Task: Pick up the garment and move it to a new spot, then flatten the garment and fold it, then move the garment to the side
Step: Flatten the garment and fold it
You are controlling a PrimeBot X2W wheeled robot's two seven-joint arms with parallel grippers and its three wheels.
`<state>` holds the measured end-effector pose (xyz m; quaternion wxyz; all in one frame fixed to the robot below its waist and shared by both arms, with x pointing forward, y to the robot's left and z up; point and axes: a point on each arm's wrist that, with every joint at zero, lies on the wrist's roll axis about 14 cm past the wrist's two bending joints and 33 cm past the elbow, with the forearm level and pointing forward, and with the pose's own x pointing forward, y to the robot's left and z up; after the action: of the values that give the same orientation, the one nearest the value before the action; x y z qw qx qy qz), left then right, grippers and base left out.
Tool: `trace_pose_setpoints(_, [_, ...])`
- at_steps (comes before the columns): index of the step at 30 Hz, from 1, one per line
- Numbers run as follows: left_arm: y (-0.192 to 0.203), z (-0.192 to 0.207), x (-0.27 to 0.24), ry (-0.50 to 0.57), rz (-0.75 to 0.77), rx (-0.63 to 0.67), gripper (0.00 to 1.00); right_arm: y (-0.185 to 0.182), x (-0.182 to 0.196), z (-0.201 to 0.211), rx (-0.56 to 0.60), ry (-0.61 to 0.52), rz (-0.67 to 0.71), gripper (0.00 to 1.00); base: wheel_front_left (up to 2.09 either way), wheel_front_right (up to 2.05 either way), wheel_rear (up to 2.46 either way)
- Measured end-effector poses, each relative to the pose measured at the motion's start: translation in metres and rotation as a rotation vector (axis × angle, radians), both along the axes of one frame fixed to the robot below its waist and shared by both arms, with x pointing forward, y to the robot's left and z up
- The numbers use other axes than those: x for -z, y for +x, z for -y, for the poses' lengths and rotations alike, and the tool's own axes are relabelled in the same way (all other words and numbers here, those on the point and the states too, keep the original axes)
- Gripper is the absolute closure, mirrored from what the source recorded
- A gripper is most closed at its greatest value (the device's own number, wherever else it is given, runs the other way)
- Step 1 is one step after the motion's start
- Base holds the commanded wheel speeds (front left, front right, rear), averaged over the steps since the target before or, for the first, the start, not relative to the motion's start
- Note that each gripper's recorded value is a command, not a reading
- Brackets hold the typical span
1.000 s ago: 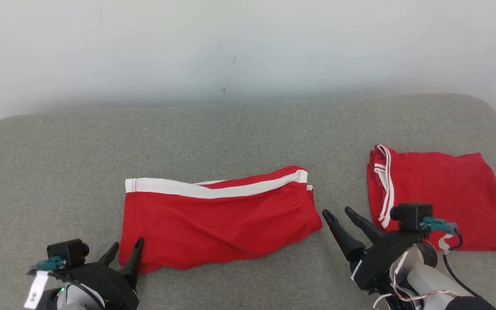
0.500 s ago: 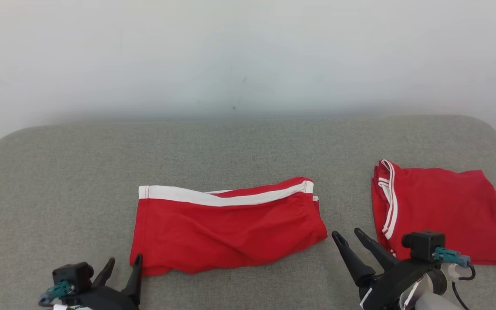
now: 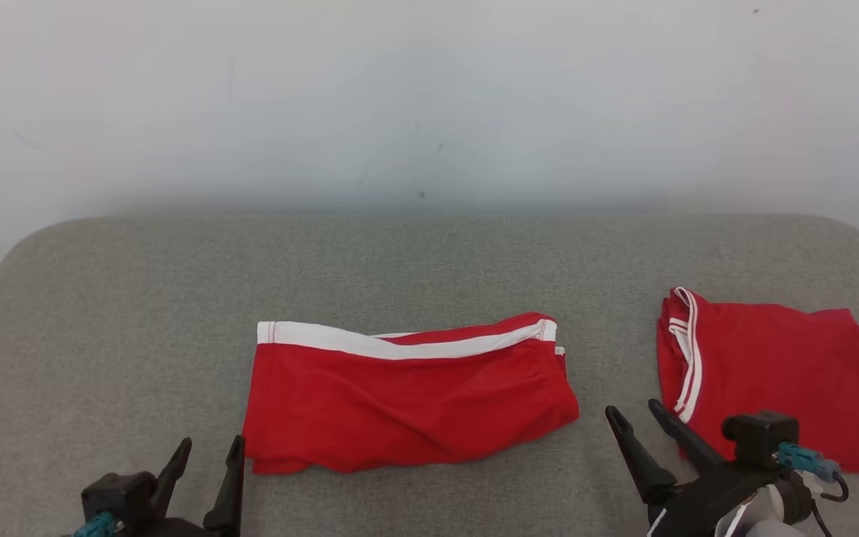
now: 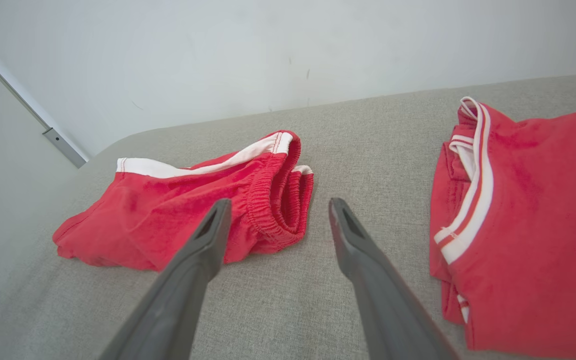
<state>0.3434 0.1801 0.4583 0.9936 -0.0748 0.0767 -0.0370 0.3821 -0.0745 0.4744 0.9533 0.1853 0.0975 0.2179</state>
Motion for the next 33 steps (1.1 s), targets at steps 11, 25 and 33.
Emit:
trace_pose_setpoints(11, [-0.012,-0.015,-0.03,0.016,0.119,-0.063,0.0,0.026,-0.015,-0.002,0.042,-0.014,0.039,0.0,0.0,0.0,0.0])
trace_pose_setpoints(25, [-0.027,-0.029,-0.053,0.017,0.207,-0.166,0.0,0.062,0.008,-0.032,-0.026,-0.144,-0.054,0.0,0.0,0.0,0.0])
trace_pose_setpoints(33, [-0.033,-0.035,-0.057,0.025,0.219,-0.209,0.0,0.065,0.045,-0.048,-0.081,-0.213,-0.201,0.0,0.0,0.0,0.0])
